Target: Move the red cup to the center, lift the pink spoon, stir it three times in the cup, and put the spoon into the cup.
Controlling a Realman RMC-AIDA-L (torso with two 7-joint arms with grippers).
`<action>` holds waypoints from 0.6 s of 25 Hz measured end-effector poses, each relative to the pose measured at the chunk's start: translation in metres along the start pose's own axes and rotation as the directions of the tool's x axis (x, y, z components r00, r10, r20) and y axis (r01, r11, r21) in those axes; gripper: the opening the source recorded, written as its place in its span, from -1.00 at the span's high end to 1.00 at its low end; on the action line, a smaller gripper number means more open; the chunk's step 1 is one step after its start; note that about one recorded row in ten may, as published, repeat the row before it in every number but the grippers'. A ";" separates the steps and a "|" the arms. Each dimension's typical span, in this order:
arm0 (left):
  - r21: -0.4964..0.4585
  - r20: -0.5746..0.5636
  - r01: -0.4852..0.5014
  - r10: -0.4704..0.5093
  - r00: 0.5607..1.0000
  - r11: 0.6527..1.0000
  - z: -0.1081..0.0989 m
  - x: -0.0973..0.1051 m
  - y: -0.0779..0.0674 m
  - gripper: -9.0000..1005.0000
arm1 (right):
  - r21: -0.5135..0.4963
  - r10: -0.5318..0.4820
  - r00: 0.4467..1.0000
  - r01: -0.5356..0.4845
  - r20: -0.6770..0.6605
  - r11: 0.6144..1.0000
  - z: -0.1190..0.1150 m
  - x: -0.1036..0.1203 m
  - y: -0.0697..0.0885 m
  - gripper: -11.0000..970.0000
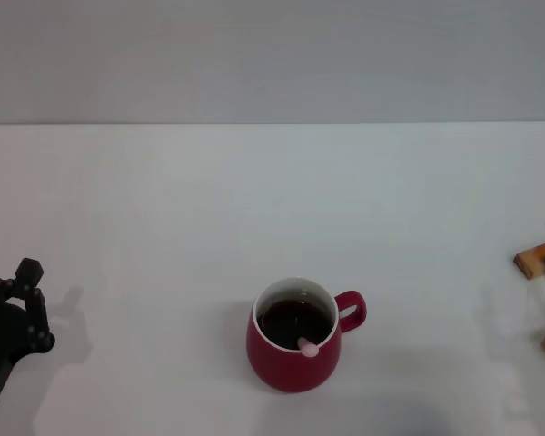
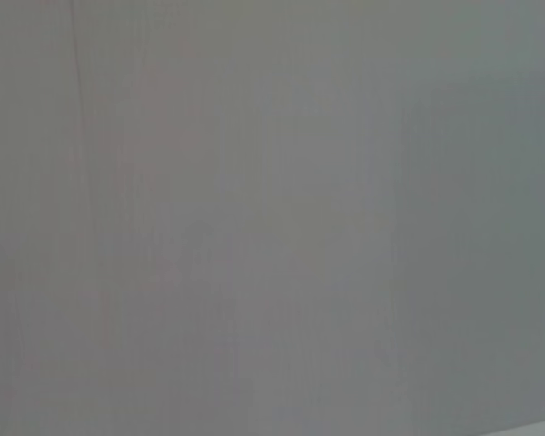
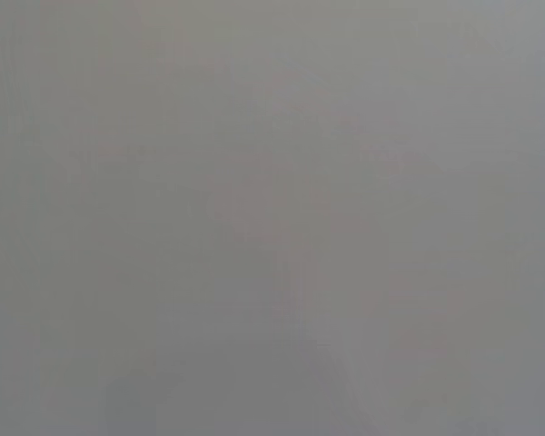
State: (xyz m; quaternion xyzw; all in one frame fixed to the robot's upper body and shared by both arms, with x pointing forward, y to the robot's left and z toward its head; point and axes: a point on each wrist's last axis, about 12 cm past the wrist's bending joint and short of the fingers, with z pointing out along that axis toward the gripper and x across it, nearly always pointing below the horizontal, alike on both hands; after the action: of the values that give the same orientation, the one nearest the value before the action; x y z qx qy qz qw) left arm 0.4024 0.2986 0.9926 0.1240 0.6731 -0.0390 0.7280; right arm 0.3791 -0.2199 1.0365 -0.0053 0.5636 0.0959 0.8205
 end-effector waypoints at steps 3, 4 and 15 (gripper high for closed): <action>-0.005 0.012 -0.002 0.002 1.000 1.000 0.000 -0.001 0.001 0.98 | 0.075 -0.032 0.998 0.035 -0.046 0.997 -0.007 0.003 -0.011 -0.15; -0.008 0.016 -0.002 0.002 1.000 1.000 0.000 -0.002 0.001 0.99 | 0.075 -0.032 0.998 0.035 -0.046 0.997 -0.007 0.003 -0.011 -0.15; -0.045 0.023 -0.009 0.010 1.000 0.999 0.000 -0.003 0.008 0.99 | 0.201 -0.023 0.992 0.047 -0.120 0.978 -0.023 0.008 -0.024 -0.37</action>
State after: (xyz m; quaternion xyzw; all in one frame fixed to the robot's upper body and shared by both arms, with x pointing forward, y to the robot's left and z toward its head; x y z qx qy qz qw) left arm 0.4041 0.3056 0.9964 0.1102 0.6647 -0.0218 0.7386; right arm 0.3646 -0.2446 1.0185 0.0629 0.6174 0.0227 0.7838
